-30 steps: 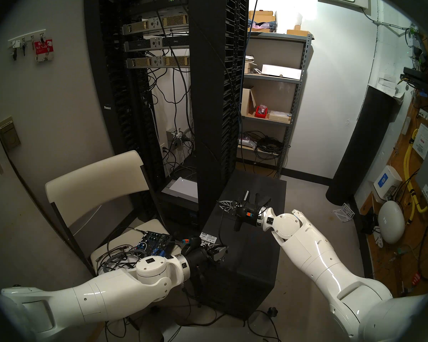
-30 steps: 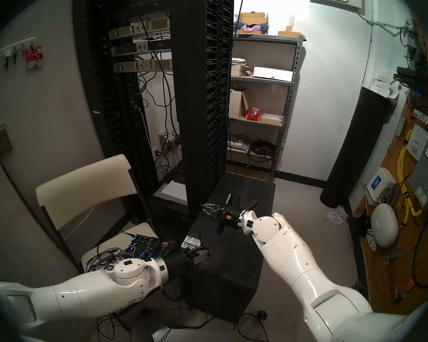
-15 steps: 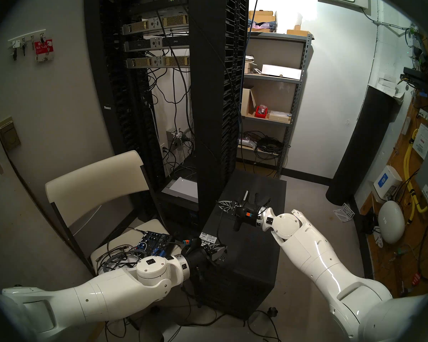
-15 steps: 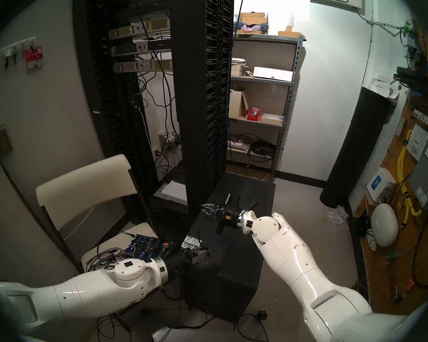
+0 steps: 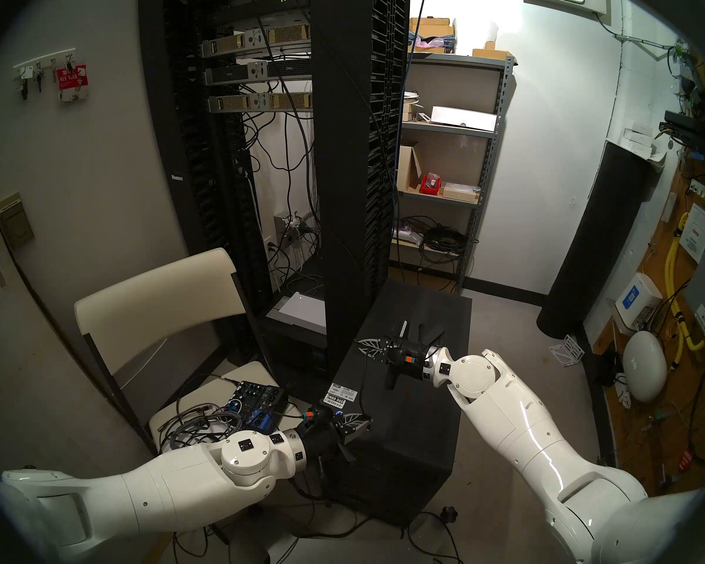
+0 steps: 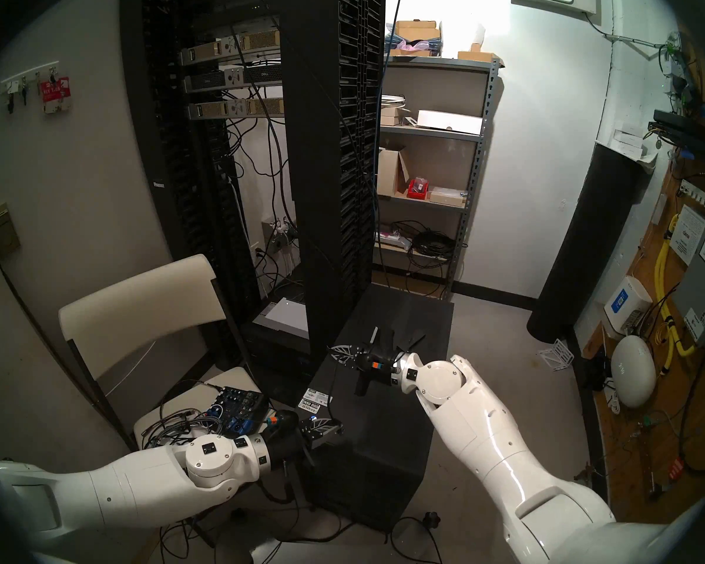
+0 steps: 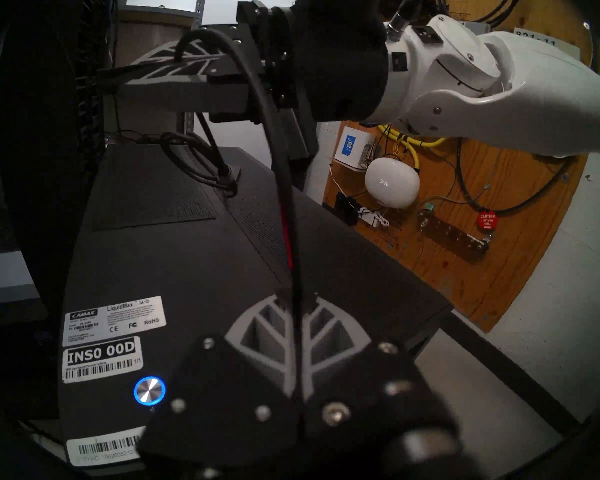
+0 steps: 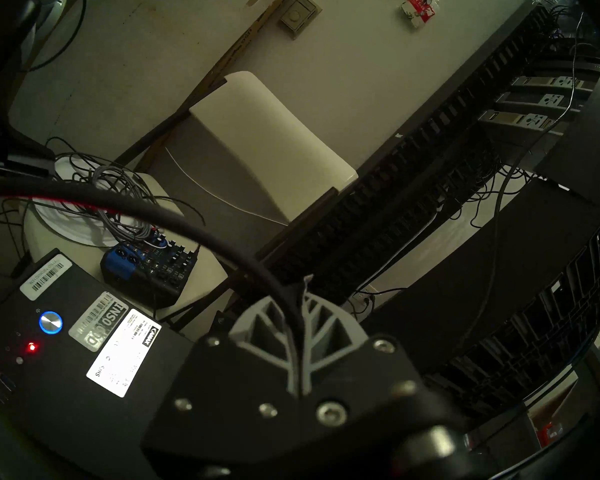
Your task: Insert the cable into the workstation's USB slot
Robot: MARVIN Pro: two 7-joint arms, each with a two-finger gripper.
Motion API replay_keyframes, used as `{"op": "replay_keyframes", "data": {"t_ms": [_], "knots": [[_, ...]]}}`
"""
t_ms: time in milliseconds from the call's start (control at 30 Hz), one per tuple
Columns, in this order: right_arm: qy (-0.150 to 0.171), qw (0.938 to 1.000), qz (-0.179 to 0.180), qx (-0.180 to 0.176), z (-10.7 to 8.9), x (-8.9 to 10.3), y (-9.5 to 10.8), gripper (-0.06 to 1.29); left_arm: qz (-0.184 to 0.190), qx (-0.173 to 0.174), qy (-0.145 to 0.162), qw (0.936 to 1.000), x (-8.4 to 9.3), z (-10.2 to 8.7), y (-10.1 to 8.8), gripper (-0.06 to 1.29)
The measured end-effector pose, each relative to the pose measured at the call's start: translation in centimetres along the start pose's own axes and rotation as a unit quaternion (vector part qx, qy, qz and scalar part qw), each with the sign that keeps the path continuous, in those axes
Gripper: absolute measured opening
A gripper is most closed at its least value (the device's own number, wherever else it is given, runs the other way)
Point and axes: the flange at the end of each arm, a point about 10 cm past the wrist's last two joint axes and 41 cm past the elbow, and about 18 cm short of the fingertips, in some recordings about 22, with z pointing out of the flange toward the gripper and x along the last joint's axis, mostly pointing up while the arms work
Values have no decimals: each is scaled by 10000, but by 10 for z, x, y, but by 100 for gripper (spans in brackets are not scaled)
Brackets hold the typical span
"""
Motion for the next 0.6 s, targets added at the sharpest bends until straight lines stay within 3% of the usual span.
{"op": "replay_keyframes", "data": {"t_ms": [267,600], "knots": [[-147,9996,176,173,-13,-4,-11,-3,208,7,32,9998,-2,2,-8,0],[-280,9984,310,378,-17,-6,-18,-3,449,-282,49,9986,6,10,-5,0]]}}
